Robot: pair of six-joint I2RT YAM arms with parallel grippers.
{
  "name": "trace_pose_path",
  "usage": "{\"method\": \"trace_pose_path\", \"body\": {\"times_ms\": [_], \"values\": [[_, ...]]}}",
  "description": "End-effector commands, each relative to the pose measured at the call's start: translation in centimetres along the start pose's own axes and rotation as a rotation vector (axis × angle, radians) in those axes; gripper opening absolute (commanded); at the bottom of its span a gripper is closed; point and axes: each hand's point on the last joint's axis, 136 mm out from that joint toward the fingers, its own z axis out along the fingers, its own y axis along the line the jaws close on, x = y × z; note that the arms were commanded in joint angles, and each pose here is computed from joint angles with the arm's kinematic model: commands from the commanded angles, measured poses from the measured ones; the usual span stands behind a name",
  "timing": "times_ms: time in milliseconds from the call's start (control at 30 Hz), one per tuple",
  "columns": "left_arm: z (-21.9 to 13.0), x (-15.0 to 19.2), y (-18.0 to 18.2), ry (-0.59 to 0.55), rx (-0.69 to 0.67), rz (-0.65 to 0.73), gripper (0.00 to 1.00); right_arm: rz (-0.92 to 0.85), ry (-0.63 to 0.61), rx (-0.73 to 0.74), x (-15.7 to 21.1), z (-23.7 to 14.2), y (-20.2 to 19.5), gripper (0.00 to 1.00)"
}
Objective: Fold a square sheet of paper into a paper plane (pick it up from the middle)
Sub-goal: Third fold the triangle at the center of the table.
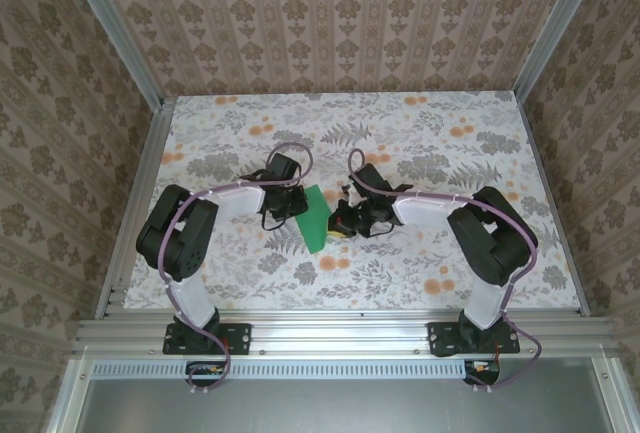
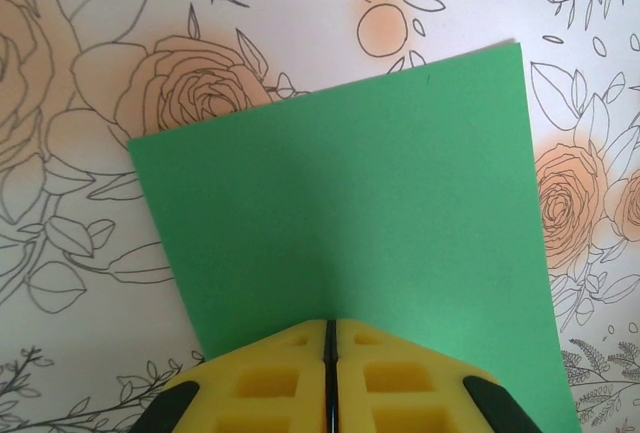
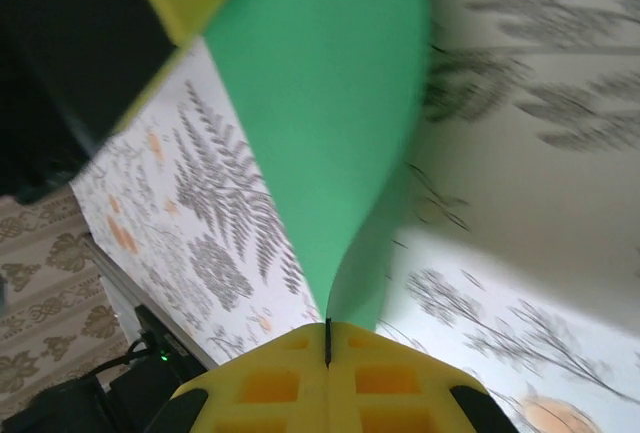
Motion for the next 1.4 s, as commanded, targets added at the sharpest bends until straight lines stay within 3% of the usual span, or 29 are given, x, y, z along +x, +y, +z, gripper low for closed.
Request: {"method": "trace_pose_path", "body": {"times_ms": [0,267,467,900,1367], "values": [[0.7,1.4,1.6,0.044,-0.045,-0.029,0.1,-0.026,-0.004,-0.063,-0.9,0.8,2.4,0.02],[-2.7,-1.2,-1.8,-0.04,0.05,0.013,0.18,-0.017,-0.008,-0.011,-1.2,1.3,1.8,0.03],[-3.7,-2.3,-0.8,-0.086,-0.011,0.03,0.24,-0.025,-0.002,0.034,-0.9,1.3,1.0,0.04],[0.7,-1.2,1.8,0.01,-0.109,0.004,0.08,-0.047,0.014,-0.035,-1.1,2.1,2.6,0.06],[1.1,-0.4,2.3,0.034,-0.117,0.005,0.06,-0.035,-0.009,-0.067,-2.4,3.6,2.9,0.06]]}}
